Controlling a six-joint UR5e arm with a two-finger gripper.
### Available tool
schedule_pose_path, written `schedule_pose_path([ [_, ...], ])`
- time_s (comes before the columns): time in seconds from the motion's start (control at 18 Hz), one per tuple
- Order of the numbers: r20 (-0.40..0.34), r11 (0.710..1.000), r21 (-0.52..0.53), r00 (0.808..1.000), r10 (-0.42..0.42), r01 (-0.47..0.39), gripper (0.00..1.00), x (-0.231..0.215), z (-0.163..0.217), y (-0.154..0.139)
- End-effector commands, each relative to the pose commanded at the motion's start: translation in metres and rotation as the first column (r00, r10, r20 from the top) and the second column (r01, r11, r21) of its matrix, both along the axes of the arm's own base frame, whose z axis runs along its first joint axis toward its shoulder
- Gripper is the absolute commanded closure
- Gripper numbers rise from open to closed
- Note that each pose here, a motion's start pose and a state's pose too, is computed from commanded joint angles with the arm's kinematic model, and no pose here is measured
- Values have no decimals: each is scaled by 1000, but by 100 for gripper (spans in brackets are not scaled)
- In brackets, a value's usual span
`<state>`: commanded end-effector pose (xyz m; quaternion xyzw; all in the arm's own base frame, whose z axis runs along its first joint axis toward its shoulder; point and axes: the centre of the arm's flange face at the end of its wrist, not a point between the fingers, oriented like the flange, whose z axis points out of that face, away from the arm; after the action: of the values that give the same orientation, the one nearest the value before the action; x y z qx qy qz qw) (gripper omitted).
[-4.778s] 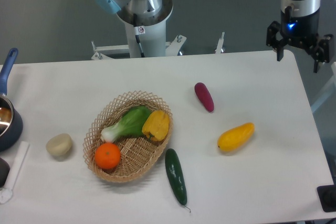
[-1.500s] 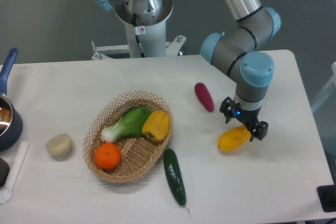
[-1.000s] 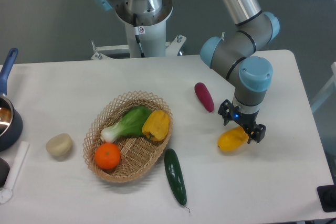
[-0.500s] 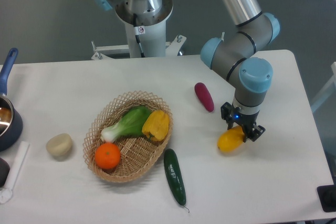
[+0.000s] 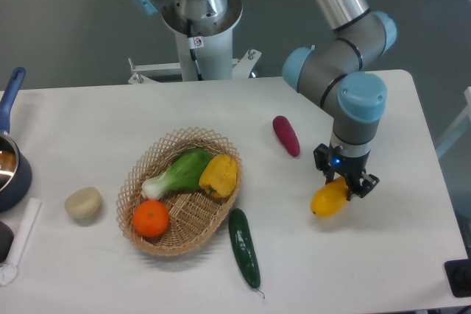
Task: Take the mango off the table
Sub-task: 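Lift the grasped mango up off the table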
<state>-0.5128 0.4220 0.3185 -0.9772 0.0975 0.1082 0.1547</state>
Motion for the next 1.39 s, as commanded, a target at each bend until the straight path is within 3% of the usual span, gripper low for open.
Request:
schedule_pose_path([
  [0.17,39,984,163,997,72,-77,68,8,49,9],
  [0.5,69,940,303,988,139,-153,68,34,117,4],
  [1.39,60,927,326,983,176,-186,68,12,129,-19],
])
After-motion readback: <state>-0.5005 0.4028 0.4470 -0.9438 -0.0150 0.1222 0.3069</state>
